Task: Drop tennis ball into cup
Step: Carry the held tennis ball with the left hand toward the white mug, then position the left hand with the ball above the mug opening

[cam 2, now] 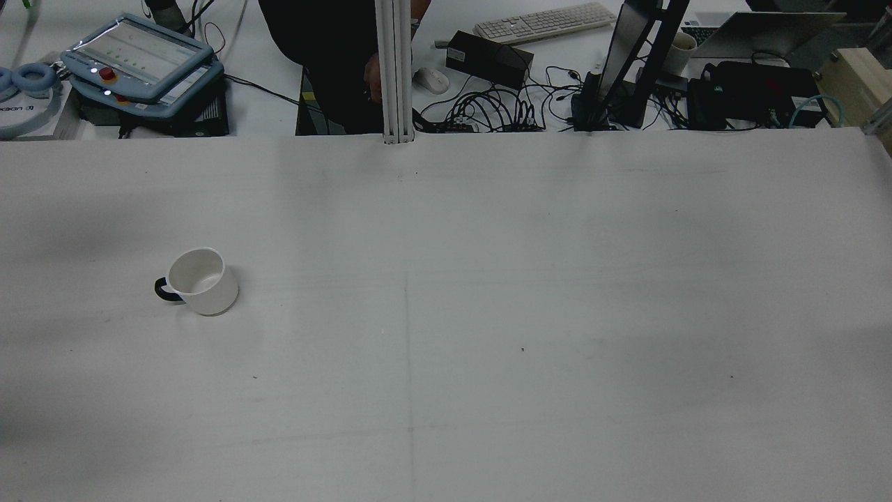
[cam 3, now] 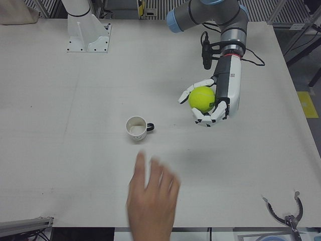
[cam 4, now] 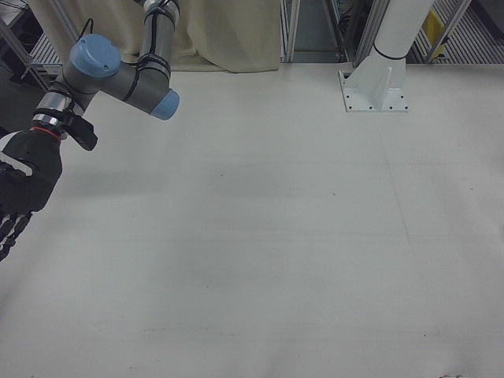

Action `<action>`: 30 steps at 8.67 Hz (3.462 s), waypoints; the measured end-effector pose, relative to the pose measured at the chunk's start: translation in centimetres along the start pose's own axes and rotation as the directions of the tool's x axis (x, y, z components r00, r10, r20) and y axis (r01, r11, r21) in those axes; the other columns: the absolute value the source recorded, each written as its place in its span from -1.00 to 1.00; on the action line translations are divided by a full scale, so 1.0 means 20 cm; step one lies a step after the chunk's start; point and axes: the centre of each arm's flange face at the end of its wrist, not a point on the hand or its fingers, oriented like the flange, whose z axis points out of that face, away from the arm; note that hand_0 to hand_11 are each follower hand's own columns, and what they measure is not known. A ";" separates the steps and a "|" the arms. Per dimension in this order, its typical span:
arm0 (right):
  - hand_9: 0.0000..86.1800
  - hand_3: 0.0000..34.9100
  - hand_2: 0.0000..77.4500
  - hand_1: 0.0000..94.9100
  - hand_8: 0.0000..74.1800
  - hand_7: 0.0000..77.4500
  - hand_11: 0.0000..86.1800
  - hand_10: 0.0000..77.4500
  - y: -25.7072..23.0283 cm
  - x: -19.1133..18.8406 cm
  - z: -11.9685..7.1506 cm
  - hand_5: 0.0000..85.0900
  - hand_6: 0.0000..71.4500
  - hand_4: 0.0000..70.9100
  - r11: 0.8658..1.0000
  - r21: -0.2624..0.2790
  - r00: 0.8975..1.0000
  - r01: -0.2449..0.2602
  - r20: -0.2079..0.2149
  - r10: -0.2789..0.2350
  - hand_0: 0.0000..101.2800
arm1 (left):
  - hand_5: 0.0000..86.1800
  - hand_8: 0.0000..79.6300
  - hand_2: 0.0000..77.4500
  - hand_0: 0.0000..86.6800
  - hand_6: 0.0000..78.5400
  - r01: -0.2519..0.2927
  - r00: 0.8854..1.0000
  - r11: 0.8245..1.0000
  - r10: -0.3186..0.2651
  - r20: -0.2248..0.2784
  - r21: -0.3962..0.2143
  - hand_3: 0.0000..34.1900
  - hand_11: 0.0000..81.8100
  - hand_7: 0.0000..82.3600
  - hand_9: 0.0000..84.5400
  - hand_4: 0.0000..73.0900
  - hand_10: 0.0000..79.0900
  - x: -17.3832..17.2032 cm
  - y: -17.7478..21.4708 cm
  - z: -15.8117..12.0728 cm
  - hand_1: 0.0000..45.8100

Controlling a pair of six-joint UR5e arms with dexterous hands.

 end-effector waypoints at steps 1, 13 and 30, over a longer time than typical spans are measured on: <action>-1.00 -1.00 -0.99 -0.99 -1.00 -0.99 -0.99 -1.00 0.00 0.00 0.00 -1.00 -1.00 -1.00 1.000 0.000 1.000 0.000 0.000 0.000 -1.00 | 0.37 0.56 -0.42 0.39 0.38 0.001 1.000 1.000 -0.001 0.010 -0.003 -0.45 0.75 0.28 0.47 -0.10 0.67 -0.02 0.02 0.01 0.50; -1.00 -1.00 -0.99 -0.99 -1.00 -0.99 -0.99 -1.00 0.00 0.00 0.00 -1.00 -1.00 -1.00 1.000 0.000 1.000 0.000 0.000 0.000 -1.00 | 0.35 0.75 -0.45 0.39 0.39 0.044 0.937 0.996 -0.013 0.349 -0.079 -0.45 0.72 0.28 0.65 -0.07 0.49 -0.97 0.48 0.18 0.52; -1.00 -1.00 -0.99 -0.99 -1.00 -0.99 -0.99 -1.00 0.00 0.00 0.00 -1.00 -1.00 -1.00 1.000 0.000 1.000 0.000 0.000 0.000 -1.00 | -0.25 -0.89 -0.42 0.56 -0.28 0.139 0.926 0.982 -0.082 0.369 -0.131 -0.43 -0.73 -0.23 -0.83 -0.97 -0.88 -1.03 0.38 0.10 0.60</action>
